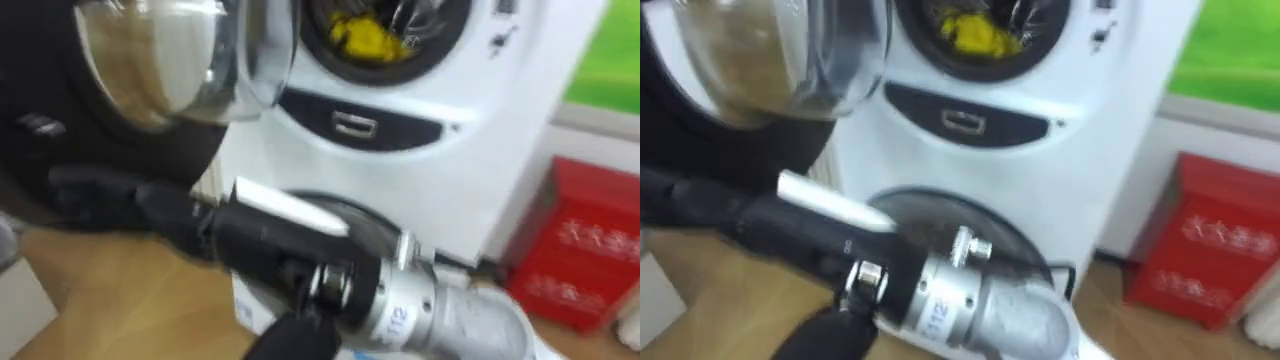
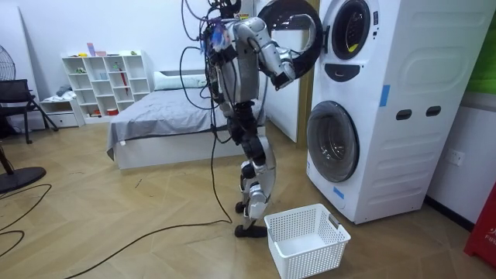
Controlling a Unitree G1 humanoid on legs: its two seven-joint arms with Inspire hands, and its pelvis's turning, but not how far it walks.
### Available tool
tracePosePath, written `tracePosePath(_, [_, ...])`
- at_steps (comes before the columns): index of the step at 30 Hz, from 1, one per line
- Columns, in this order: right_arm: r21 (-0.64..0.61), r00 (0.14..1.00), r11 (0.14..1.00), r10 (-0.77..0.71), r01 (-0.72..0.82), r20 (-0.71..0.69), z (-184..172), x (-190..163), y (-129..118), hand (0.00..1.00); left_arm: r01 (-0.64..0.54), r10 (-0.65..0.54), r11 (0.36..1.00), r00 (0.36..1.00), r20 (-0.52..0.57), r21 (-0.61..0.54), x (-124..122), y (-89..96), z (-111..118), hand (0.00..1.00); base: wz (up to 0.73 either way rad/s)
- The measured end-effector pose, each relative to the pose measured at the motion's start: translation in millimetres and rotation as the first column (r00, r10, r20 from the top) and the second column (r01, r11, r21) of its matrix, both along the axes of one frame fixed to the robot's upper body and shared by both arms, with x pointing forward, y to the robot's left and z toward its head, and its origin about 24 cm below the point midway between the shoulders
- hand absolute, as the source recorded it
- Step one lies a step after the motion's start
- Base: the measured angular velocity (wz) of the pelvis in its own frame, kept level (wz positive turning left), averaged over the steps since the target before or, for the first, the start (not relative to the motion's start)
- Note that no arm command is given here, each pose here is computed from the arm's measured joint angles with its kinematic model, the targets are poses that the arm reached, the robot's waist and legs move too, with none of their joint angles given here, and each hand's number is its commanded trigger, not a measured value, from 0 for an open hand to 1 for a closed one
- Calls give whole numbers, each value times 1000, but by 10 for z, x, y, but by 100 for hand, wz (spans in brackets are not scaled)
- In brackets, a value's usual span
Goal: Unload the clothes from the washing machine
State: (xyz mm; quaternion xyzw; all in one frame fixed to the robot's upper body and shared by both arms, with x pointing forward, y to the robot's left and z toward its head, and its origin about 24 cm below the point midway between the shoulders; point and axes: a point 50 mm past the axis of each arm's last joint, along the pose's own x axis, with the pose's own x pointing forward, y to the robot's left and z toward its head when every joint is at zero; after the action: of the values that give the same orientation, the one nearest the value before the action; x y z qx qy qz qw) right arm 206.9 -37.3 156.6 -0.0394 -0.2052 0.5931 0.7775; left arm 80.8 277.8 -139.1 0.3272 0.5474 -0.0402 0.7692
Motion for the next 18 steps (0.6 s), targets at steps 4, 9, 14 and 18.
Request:
tracePosePath(4, [-8, 1000, 1000, 1, -1, 9, 0, -1, 2, 0, -3, 3, 1000, 1000, 16, 14, 13, -6, 2, 0, 1])
tracePosePath(9, [-26, 999, 1000, -14, 15, 31, -5, 4, 0, 0, 12, -14, 999, 997, 69, 32, 111, -16, 46, 0, -5])
tracePosePath(14, [-37, 998, 998, -49, 51, 51, -8, 18, -1, 0, 12, -14, 999, 997, 72, 35, 102, -16, 45, 0, -7])
tracePosePath(18, [-40, 997, 997, -59, 61, 57, -8, 23, -4, 0, 8, -11, 999, 998, 67, 40, 65, -15, 38, 0, -10])
